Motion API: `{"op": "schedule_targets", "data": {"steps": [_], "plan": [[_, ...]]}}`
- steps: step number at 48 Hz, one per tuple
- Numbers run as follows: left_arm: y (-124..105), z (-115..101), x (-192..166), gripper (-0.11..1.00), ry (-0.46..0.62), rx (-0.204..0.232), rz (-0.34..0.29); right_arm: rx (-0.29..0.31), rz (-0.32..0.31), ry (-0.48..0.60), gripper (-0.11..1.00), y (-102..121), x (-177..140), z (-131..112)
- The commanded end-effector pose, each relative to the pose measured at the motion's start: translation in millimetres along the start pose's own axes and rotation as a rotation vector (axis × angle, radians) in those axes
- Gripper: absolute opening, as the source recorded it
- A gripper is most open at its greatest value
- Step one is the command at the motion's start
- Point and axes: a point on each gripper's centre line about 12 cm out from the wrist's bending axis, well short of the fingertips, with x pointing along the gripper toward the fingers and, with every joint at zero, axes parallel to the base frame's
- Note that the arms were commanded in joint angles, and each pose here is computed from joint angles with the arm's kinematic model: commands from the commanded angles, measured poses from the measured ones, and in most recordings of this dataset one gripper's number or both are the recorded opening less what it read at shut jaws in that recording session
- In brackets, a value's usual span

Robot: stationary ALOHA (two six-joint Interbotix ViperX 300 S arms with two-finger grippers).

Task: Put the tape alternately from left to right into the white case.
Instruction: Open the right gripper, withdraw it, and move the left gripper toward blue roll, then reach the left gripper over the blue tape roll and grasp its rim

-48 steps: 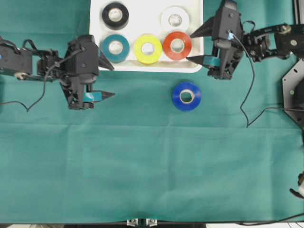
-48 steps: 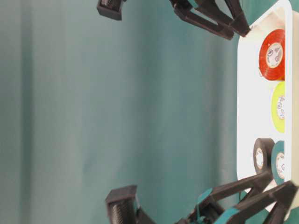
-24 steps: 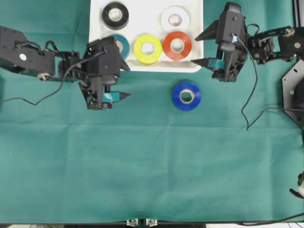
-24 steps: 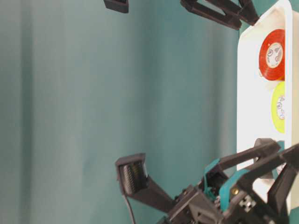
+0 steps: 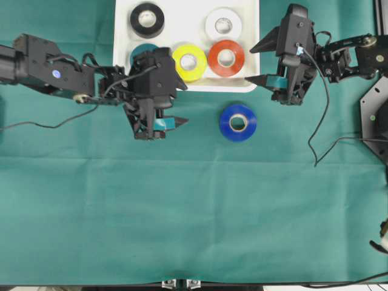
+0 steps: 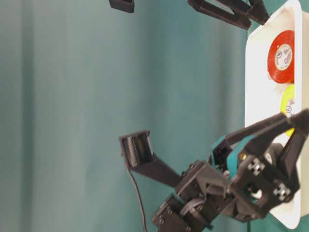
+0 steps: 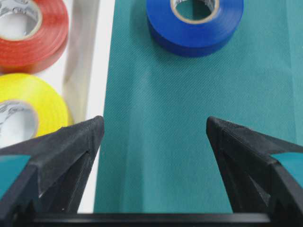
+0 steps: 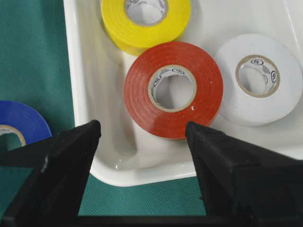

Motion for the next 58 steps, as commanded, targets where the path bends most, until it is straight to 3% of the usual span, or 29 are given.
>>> {"op": "schedule_targets", "data": {"steps": [1, 7, 10, 17, 30, 36, 45, 58], "plan": [[-2, 15, 3, 0.65, -0.040, 0.008, -0.004, 0.000, 0.003, -0.023, 0.78, 1, -3, 6], [-3, 20, 15, 0.65, -0.043, 0.031, -0.004, 0.000, 0.003, -0.023, 0.78, 1, -3, 6], [-3, 22, 20, 0.65, -0.045, 0.067, -0.005, 0.000, 0.003, -0.023, 0.78, 1, -3, 6], [-10, 27, 31, 0.64, -0.042, 0.206, -0.015, -0.001, 0.007, -0.021, 0.78, 1, -3, 5], [-21, 27, 39, 0.65, 0.012, 0.507, -0.043, 0.000, 0.007, -0.017, 0.78, 1, -3, 3], [-27, 27, 40, 0.64, 0.035, 0.606, -0.063, 0.001, 0.006, -0.015, 0.78, 1, -3, 3], [-33, 27, 47, 0.65, 0.060, 0.690, -0.085, 0.000, 0.007, -0.017, 0.78, 1, -3, 3], [-36, 44, 50, 0.65, 0.040, 0.706, -0.084, 0.001, 0.007, -0.015, 0.78, 1, -3, 2]]}}
